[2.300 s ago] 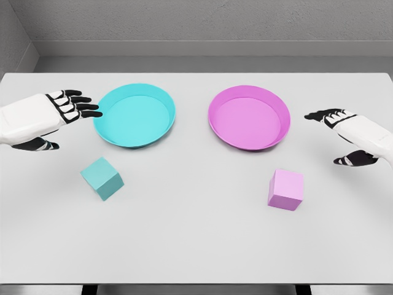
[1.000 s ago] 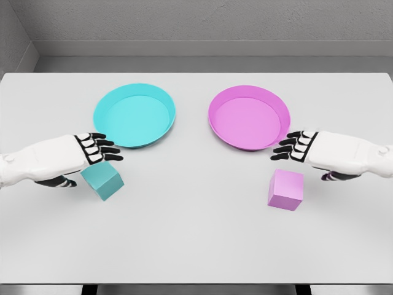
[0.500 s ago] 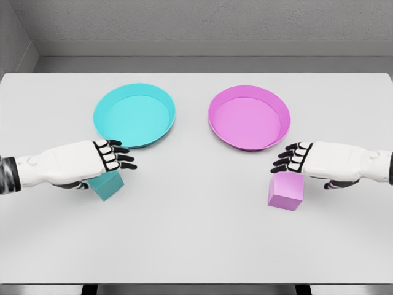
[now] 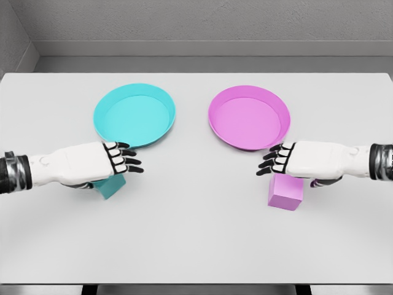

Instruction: Place the blocks in the corresponding plates according to their colors

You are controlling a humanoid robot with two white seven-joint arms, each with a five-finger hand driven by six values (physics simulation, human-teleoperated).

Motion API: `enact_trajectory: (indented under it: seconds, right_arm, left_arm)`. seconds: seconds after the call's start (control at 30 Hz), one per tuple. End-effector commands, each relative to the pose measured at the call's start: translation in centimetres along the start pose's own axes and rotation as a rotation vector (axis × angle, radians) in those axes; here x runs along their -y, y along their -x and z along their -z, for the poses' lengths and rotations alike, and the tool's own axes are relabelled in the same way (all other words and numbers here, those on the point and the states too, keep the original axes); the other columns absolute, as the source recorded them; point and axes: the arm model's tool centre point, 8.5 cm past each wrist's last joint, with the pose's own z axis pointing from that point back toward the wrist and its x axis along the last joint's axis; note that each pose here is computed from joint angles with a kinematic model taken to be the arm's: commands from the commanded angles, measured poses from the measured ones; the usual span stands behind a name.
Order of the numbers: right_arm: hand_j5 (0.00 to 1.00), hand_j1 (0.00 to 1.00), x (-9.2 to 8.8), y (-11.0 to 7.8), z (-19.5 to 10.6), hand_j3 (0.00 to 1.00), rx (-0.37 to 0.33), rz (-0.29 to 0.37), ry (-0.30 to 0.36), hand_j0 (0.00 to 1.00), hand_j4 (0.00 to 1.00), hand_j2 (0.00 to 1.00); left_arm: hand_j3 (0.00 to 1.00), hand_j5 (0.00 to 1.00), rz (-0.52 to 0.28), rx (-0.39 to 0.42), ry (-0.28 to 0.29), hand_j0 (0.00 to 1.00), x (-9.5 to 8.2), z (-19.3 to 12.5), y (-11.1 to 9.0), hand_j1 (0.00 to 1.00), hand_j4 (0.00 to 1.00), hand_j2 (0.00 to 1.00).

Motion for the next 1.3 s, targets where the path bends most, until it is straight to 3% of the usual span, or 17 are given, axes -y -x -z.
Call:
enact_trajectory:
  seconds: [0.0, 0.5, 0.53, 0.57, 0.63, 0.77, 1.27]
  right_arm:
    - [1.0, 1.0, -0.5, -0.2, 0.3, 1.0, 0.012, 0.01, -0.033, 1.0, 1.0, 1.0]
    - [1.0, 1.0, -1.6, -1.0, 1.4, 1.0, 0.047, 0.026, -0.065, 1.0, 1.0, 1.0]
    - [0.96, 0.96, -1.6, -1.0, 1.4, 0.96, 0.047, 0.025, -0.066, 0.96, 0.96, 0.96]
    - [0.78, 0.78, -1.6, -1.0, 1.4, 0.78, 0.047, 0.025, -0.066, 0.78, 0.78, 0.78]
    - [0.65, 0.65, -1.6, -1.0, 1.4, 0.65, 0.047, 0.025, -0.066, 0.65, 0.65, 0.65]
    - [0.53, 0.53, -1.6, -1.0, 1.4, 0.53, 0.047, 0.025, -0.067, 0.53, 0.53, 0.53]
    - [0.52, 0.52, 0.6, -0.1, 0.6, 0.52, 0.017, -0.014, -0.028, 0.52, 0.52, 0.52]
  left_arm:
    - [1.0, 1.0, -0.004, 0.013, 0.016, 1.0, 0.6, 0.5, -0.4, 1.0, 1.0, 1.0]
    - [1.0, 1.0, 0.015, -0.014, 0.035, 1.0, 0.7, 0.2, 0.5, 1.0, 1.0, 1.0]
    - [1.0, 1.0, 0.013, -0.016, 0.039, 1.0, 0.9, 0.2, 0.6, 1.0, 1.0, 1.0]
    - [1.0, 1.0, 0.013, -0.015, 0.04, 1.0, 0.9, 0.2, 0.5, 1.0, 1.0, 1.0]
    - [0.99, 0.99, 0.014, -0.016, 0.059, 0.99, 1.0, 0.1, 0.6, 0.99, 0.99, 0.99]
    - [0.81, 0.81, 0.021, -0.02, 0.067, 0.81, 1.1, 0.0, 0.7, 0.81, 0.81, 0.81]
    - [0.48, 0.48, 0.023, -0.018, 0.088, 0.48, 1.2, 0.0, 0.6, 0.48, 0.48, 0.48]
